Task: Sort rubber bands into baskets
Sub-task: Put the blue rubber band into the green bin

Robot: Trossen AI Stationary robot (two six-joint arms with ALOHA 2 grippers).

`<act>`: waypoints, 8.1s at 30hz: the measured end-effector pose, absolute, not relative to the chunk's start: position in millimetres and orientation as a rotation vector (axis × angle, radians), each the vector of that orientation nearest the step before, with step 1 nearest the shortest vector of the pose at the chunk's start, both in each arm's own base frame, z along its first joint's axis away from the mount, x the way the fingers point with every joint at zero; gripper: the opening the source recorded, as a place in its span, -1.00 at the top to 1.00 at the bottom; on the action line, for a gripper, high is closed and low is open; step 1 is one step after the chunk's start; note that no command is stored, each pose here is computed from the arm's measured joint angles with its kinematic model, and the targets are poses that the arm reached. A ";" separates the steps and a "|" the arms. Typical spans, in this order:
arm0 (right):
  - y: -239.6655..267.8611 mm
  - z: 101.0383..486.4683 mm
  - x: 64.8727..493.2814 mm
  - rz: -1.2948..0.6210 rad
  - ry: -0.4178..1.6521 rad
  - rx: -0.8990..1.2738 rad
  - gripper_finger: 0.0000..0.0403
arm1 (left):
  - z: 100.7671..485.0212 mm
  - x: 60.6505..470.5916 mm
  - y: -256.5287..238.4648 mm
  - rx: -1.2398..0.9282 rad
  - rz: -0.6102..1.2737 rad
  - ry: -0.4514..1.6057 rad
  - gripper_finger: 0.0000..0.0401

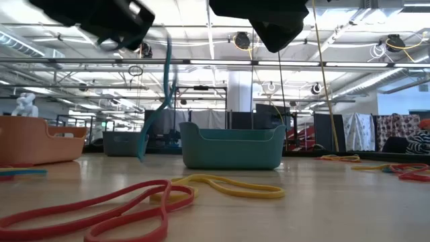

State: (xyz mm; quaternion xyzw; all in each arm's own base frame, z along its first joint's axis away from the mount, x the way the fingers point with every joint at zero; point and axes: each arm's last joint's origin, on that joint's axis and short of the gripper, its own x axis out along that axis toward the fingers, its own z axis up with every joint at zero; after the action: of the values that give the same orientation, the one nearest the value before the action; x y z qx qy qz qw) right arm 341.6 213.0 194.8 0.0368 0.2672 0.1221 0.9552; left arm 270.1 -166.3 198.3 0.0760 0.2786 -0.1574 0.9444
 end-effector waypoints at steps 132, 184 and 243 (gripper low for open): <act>-100.4 176.0 251.3 -0.502 0.503 0.073 0.38 | 246.0 317.7 197.9 -0.258 0.016 1.123 0.41; -178.6 189.8 317.2 -0.339 0.926 0.272 1.00 | 245.7 263.2 90.6 -0.167 -0.142 0.708 0.41; -112.2 222.8 330.4 -0.193 0.894 0.207 0.31 | 197.4 313.7 98.0 0.013 0.015 0.448 0.96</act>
State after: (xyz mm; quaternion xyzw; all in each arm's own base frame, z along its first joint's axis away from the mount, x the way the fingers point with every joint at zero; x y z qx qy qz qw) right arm 330.4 -112.2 222.8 0.0997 0.4307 -0.0928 0.8922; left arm 313.7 98.0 197.4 0.0064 0.2222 0.0077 0.9750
